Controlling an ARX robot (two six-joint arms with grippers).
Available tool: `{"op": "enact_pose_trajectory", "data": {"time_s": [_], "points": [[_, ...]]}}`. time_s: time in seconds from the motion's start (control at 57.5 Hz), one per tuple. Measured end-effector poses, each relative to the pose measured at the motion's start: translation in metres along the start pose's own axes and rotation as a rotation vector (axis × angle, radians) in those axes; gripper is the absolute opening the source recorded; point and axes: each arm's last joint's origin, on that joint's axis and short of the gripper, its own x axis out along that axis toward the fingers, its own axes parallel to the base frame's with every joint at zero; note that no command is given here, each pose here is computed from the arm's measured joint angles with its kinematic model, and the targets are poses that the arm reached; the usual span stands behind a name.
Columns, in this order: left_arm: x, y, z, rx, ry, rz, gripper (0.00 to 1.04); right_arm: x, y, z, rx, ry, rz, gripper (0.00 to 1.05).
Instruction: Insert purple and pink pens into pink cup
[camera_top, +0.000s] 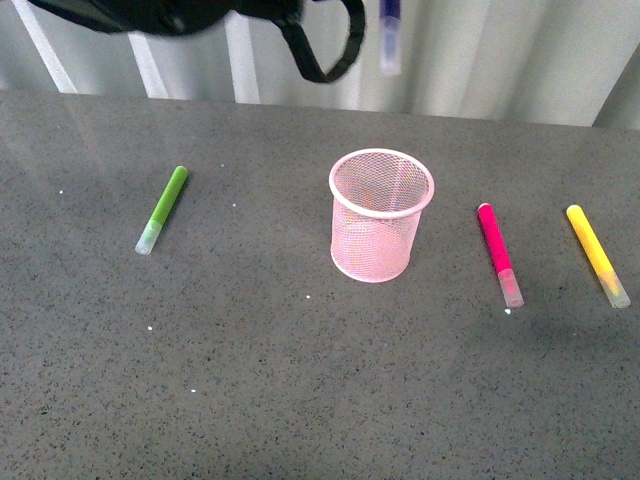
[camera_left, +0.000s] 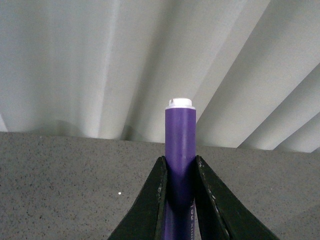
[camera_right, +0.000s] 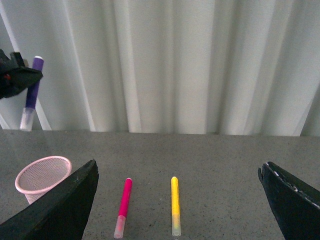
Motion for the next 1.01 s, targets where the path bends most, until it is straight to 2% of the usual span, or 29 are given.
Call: {"op": "enact_pose_trajectory", "data": {"time_s": [0.452, 1.008], "points": [[0.0, 0.012, -0.047, -0.081, -0.022, 0.031, 0.12, 0.0, 0.0, 0.0, 0.0, 0.0, 0.0, 0.98], [-0.002, 0.014, -0.077, -0.113, -0.027, 0.038, 0.12, 0.0, 0.0, 0.0, 0.0, 0.0, 0.0, 0.98]]}}
